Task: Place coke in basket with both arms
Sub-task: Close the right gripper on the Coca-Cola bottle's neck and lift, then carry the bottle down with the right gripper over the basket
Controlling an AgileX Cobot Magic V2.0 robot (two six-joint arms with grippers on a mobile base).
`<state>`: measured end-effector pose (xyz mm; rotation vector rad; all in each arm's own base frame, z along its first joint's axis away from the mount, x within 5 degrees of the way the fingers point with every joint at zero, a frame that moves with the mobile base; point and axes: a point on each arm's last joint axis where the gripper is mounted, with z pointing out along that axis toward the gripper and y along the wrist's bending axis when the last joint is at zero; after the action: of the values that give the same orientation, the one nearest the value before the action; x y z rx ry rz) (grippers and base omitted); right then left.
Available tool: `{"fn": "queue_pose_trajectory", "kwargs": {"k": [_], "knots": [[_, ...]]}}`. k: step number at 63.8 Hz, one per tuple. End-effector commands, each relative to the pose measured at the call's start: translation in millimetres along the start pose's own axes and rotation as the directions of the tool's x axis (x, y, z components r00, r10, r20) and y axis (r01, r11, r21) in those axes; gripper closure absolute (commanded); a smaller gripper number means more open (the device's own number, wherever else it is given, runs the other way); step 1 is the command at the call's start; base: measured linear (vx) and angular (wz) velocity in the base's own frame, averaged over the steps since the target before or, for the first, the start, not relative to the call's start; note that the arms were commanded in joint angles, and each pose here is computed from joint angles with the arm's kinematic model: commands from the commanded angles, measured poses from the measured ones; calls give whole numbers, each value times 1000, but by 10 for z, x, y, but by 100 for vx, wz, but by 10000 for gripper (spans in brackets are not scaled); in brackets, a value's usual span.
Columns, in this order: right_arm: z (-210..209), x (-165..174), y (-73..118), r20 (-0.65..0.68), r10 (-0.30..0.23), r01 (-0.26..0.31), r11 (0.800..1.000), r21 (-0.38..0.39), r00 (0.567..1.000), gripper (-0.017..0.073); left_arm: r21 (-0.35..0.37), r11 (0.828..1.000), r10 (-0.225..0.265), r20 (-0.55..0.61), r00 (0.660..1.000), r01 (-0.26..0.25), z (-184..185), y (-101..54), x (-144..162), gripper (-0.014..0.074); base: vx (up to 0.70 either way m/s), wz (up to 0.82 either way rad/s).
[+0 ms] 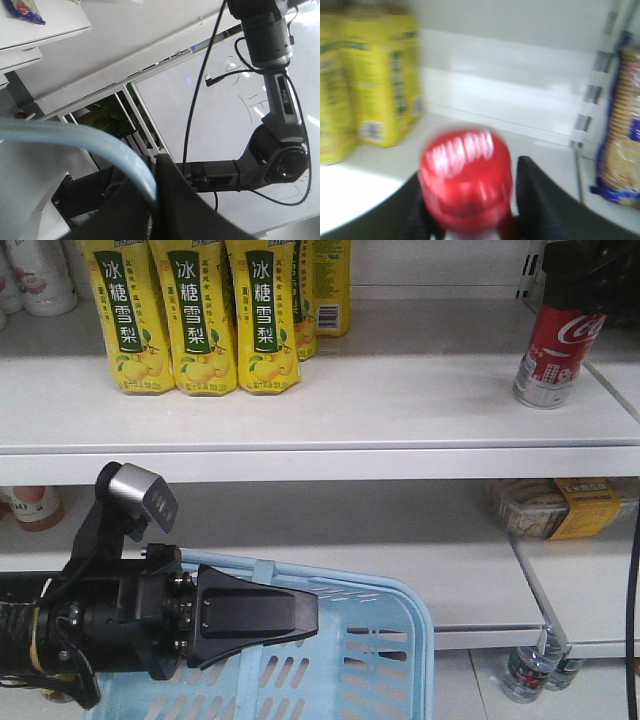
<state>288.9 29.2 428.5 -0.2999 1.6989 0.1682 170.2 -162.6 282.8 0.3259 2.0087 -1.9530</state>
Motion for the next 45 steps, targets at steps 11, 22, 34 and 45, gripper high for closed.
{"fn": "queue_pose_trajectory", "kwargs": {"k": [11,22,34,45], "knots": [[-865,-478,298,156,-58,75,992,-102,986,564,218,976,21,-31,999,-13,-28,-298,14,601,0,0],[-1290,-476,561,101,-42,69,958,-279,994,563,218,976,21,-31,999,-13,-28,-298,14,601,0,0],[-1598,-361,787,-21,-77,58,885,-462,997,563,218,976,21,-31,999,-13,-28,-298,14,601,0,0],[-1607,-143,898,-106,14,-72,817,-573,994,562,218,976,21,-31,999,-13,-28,-298,14,601,0,0]]}}
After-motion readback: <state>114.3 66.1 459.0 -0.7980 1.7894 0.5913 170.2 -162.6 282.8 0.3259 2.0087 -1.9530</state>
